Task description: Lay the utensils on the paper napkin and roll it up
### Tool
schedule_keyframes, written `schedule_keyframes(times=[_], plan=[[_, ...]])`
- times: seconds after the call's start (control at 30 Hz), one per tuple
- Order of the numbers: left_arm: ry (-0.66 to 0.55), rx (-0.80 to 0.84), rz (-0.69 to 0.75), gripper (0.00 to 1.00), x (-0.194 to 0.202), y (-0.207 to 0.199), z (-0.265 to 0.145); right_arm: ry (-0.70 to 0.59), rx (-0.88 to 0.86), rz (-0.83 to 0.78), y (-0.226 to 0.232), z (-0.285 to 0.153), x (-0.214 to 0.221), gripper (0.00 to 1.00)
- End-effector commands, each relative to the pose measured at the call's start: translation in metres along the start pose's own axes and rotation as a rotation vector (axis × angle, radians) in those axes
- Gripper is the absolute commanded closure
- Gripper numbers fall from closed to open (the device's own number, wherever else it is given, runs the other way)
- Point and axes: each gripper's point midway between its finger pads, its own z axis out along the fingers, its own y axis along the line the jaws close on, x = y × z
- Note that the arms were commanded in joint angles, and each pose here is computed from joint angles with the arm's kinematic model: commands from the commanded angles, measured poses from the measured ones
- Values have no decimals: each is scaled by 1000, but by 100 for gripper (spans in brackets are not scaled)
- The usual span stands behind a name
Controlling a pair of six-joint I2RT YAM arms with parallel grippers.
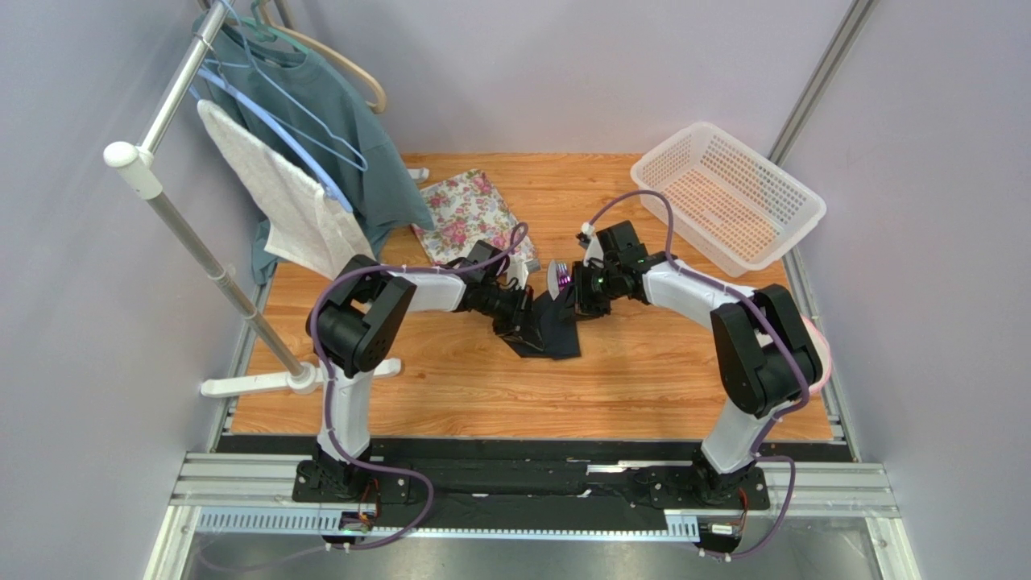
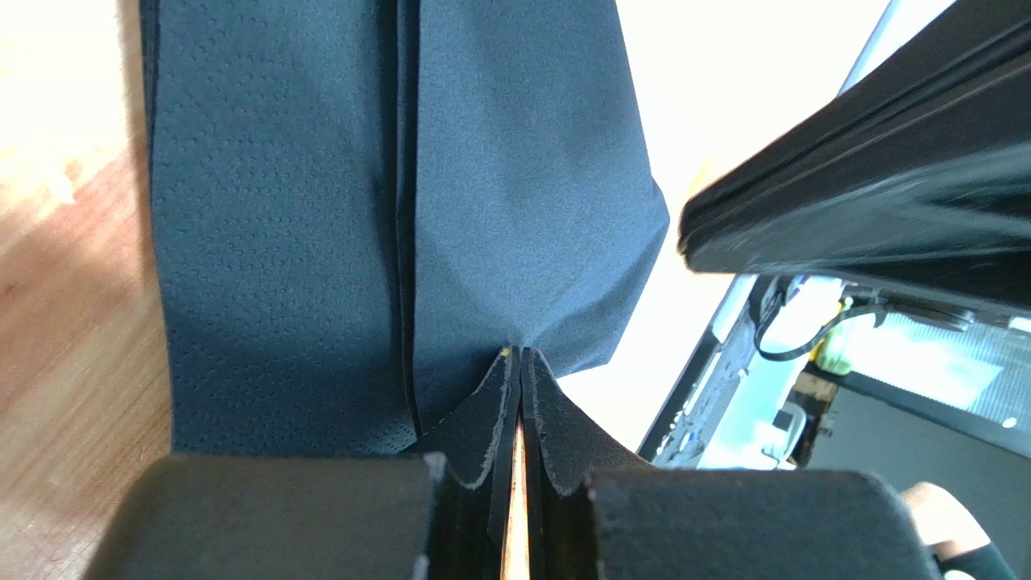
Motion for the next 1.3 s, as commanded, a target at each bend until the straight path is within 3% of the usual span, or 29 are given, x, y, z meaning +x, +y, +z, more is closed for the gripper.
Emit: schedule_keyframes(times=[0.0,0.53,0.63,0.77,0.93,1.27], plan=[[3,-50,62,93,-10,8,1,-90,39,-30,6,-1,-33,96],[9,-60,83,91,-11,10,-2,-90,111,27,-28,47,-38,97],[-36,1,69,87,-19,-2,-11,-62,120,55,-35,53,-27,97],[-128,127,153,79,-35,-39,-28,-27,112,88,-39,57,-14,98],[-134,174,172,77,-34,-65,-24,-18,98,107,-37,58,-11,98],[-69,107,18,84,-17,-18,12,-7,61,129,-30,55,-13,97]])
